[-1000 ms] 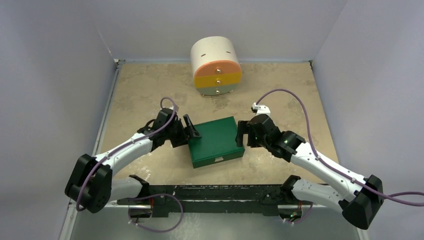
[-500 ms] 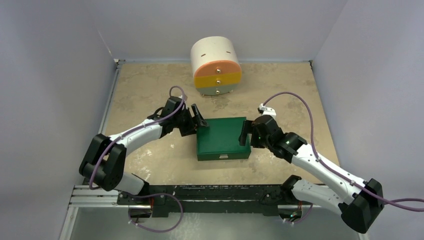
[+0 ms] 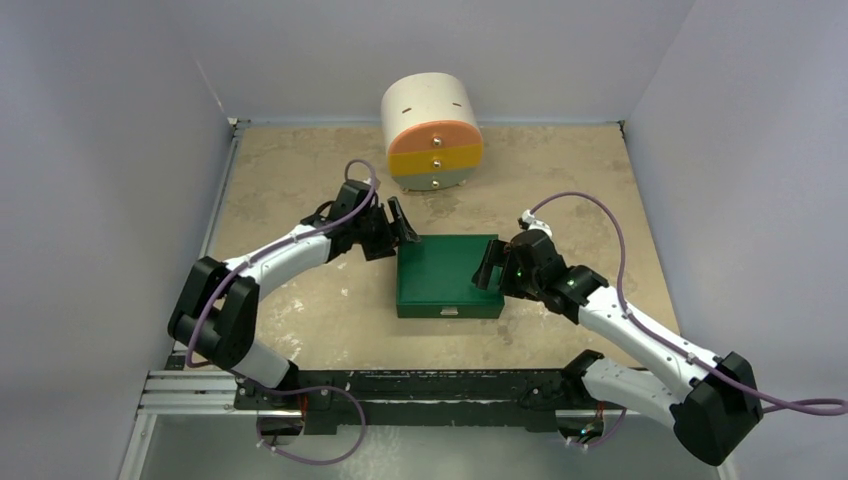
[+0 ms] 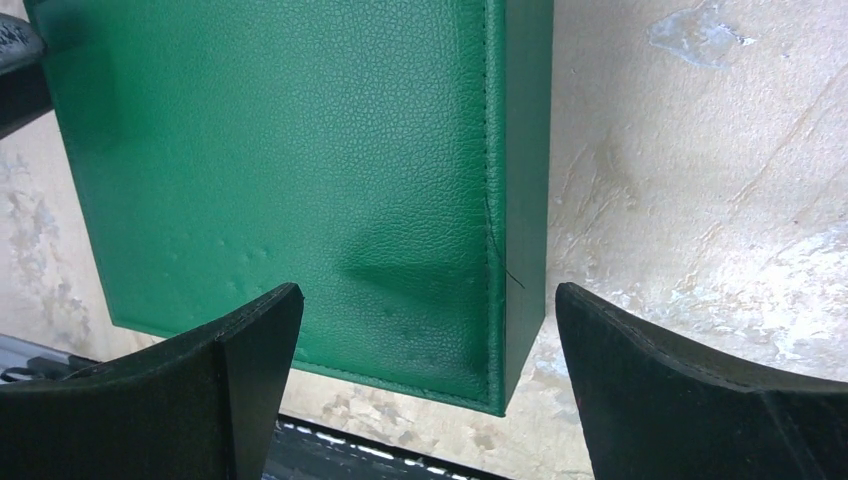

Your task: Organize the mixed jewelry

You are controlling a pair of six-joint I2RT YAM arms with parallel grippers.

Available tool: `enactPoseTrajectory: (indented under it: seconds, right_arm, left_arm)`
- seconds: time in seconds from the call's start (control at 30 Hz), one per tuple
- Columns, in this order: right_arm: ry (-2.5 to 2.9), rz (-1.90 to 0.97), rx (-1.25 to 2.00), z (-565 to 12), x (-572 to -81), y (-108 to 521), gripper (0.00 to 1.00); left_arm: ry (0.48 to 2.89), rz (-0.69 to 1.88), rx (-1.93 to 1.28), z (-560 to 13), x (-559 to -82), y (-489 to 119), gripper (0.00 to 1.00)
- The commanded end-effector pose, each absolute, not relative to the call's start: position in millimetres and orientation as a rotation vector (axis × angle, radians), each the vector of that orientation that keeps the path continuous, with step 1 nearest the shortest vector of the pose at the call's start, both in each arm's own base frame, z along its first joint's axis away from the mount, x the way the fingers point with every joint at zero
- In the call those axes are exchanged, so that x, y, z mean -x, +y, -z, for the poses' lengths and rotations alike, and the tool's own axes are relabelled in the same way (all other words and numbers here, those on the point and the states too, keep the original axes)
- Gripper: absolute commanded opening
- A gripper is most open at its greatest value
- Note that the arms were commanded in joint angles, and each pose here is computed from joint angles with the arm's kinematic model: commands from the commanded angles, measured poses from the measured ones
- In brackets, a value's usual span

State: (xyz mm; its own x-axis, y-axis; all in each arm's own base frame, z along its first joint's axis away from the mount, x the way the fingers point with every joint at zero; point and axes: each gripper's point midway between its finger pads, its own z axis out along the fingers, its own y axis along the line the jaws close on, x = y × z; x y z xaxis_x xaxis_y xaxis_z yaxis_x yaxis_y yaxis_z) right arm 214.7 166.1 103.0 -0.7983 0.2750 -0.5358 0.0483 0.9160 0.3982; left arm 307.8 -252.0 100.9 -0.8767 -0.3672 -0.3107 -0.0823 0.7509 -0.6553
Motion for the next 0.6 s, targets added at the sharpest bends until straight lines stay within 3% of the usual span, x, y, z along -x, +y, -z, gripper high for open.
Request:
enactPoseTrajectory:
  seconds: [0.0,0.4,0.57]
  right_arm:
    - [2.407,-0.53,-0.263,-116,-226,171,0.99]
    - [2.308,-0.172,-0.216,-148,-260,123,0.99]
    - [2.253,-0.116,-0.268,-166,-277,87,0.99]
  left_arm:
    - [2.458,0.727,0.28,-129,-325,-232,0.72]
    - [2.254,0.305,0.254,-215,-333,-157,0.75]
    - [2.139,0.217,0.264,-259,-327,-130,0.83]
